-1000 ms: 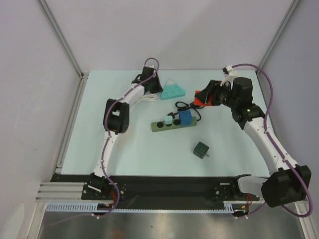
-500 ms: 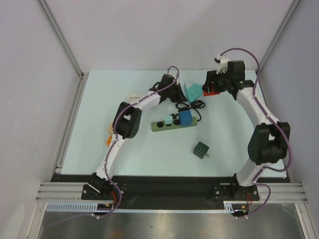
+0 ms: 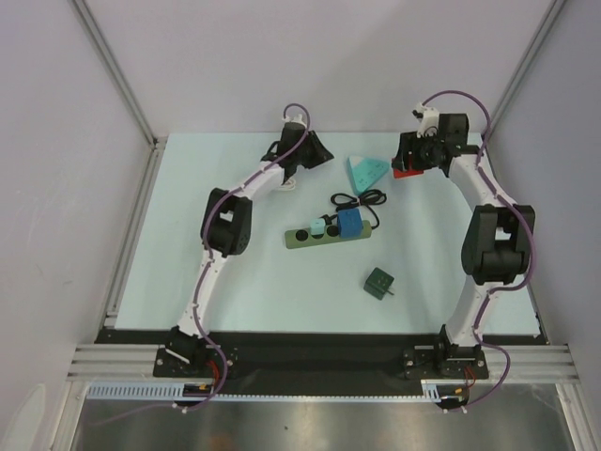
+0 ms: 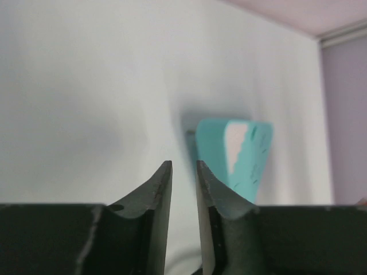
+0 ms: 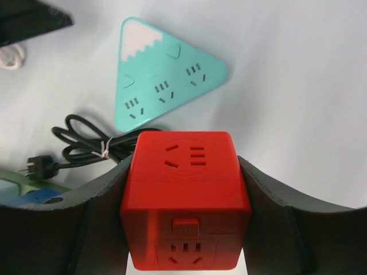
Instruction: Insert the plug
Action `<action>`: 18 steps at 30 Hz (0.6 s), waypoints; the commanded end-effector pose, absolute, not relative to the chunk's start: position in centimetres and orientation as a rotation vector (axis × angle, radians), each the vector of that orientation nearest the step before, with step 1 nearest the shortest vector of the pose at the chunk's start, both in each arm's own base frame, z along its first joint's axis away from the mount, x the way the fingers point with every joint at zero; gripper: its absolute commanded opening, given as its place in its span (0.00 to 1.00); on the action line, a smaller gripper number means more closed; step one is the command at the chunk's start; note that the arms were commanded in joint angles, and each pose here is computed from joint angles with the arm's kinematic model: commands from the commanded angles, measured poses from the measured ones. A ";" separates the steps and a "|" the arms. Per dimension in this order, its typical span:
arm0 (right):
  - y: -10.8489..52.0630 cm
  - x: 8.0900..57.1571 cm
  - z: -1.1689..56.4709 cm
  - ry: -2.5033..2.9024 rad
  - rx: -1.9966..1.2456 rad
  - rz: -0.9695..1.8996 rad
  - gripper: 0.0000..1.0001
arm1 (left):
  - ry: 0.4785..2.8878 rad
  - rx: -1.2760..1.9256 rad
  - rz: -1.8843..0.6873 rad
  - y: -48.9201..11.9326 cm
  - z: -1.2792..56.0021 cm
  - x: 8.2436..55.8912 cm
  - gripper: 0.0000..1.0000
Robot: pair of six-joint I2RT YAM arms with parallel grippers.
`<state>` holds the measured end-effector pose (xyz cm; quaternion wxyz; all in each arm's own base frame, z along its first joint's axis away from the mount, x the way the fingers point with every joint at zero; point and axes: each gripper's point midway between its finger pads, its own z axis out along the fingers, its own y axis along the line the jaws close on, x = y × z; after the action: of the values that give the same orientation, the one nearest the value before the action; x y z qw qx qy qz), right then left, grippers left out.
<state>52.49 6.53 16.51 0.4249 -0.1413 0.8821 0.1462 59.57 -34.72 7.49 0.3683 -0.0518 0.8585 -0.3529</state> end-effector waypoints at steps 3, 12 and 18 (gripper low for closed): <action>8.0 51.8 22.8 1.964 -0.309 0.445 0.00 | 1.965 -0.352 -1.178 -38.3 10.0 62.4 0.34; 2.9 57.2 19.4 2.003 -0.031 0.482 0.00 | 1.897 -0.298 -1.175 -42.3 9.7 61.8 0.40; 1.6 56.1 18.6 1.998 -0.047 0.456 0.00 | 1.833 -0.305 -1.285 -45.3 8.7 60.8 0.40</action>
<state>55.34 1.18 15.27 0.4749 -0.0037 0.8618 0.1783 60.63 -42.99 5.15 0.4000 -0.1238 0.7827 -0.4605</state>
